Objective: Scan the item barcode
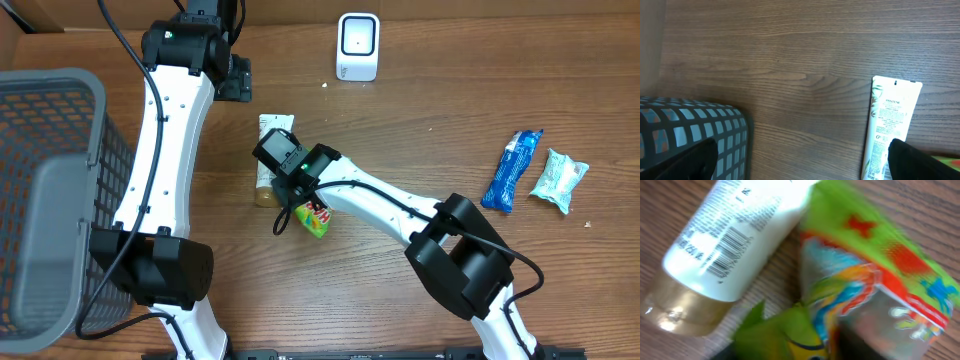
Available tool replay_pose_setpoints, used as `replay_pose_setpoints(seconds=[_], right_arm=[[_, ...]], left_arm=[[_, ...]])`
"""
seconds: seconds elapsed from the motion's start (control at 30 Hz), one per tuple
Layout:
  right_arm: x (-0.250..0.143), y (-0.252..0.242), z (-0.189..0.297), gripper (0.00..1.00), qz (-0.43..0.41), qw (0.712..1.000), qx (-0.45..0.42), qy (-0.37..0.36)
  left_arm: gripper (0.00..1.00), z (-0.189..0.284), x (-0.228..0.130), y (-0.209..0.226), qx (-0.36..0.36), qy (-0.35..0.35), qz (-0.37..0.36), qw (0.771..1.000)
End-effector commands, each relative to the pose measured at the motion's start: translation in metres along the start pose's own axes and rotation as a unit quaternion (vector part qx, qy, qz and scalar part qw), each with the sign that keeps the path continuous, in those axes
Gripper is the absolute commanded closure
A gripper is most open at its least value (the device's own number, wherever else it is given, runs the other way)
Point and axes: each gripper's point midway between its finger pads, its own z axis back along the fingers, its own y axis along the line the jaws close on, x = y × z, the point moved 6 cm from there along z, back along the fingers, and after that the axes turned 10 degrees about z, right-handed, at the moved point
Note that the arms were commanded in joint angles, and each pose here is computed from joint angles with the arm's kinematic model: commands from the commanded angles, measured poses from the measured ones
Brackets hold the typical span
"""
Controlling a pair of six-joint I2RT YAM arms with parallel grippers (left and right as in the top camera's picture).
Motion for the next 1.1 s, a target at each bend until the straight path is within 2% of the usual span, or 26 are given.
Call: replay_pose_setpoints(seconds=[0.0,0.07,0.1,0.27,0.4,0.5,0.53,0.67,0.7,0.73,0.87,1.0,1.07], right_arm=[[-0.005,-0.002,-0.006,0.81,0.001,1.0,-0.012,0.011],[-0.005,-0.002,-0.005,0.94,0.002,1.0,-0.012,0.013],[-0.002,-0.002,0.003,0.96,-0.006,1.0,-0.01,0.012],[0.017,-0.011,0.045,0.96,-0.037,0.999,0.018,-0.016],[0.032,-0.026,0.087,0.96,-0.066,0.988,0.127,-0.057],[0.039,-0.042,0.103,0.96,-0.092,0.962,0.247,-0.073],[0.041,-0.05,0.106,0.96,-0.102,0.943,0.306,-0.077],[0.038,-0.063,0.11,0.96,-0.11,0.889,0.433,-0.096],[0.034,-0.069,0.11,0.96,-0.113,0.863,0.482,-0.101],[0.031,-0.072,0.109,0.96,-0.118,0.851,0.502,-0.102],[0.011,-0.092,0.086,0.96,-0.202,0.812,0.543,-0.071],[-0.012,-0.102,0.056,0.96,-0.27,0.794,0.541,-0.054],[-0.022,-0.107,0.042,0.96,-0.291,0.797,0.526,-0.057]], left_arm=[[0.0,-0.005,-0.001,-0.003,0.007,0.003,-0.013,1.0],[0.0,-0.005,-0.001,-0.003,0.007,0.003,-0.013,1.0],[0.01,-0.005,-0.001,-0.003,0.007,0.003,-0.013,1.0],[0.0,-0.005,-0.001,-0.003,0.007,0.003,-0.013,1.0],[0.0,-0.005,-0.001,-0.003,0.006,0.003,-0.013,1.0],[0.0,-0.005,-0.001,-0.003,0.007,0.003,-0.013,1.0],[0.0,-0.005,-0.001,-0.003,0.007,0.003,-0.013,1.0],[0.0,-0.005,-0.001,-0.003,0.006,0.003,-0.013,1.0],[0.0,-0.005,-0.001,-0.003,0.006,0.003,-0.013,1.0],[0.0,-0.005,-0.001,-0.003,0.007,0.003,-0.013,1.0],[0.0,-0.005,-0.001,-0.003,0.007,0.003,-0.013,1.0],[0.0,-0.005,-0.001,-0.003,0.007,0.003,-0.013,1.0],[0.0,-0.005,-0.001,-0.003,0.007,0.003,-0.013,1.0]])
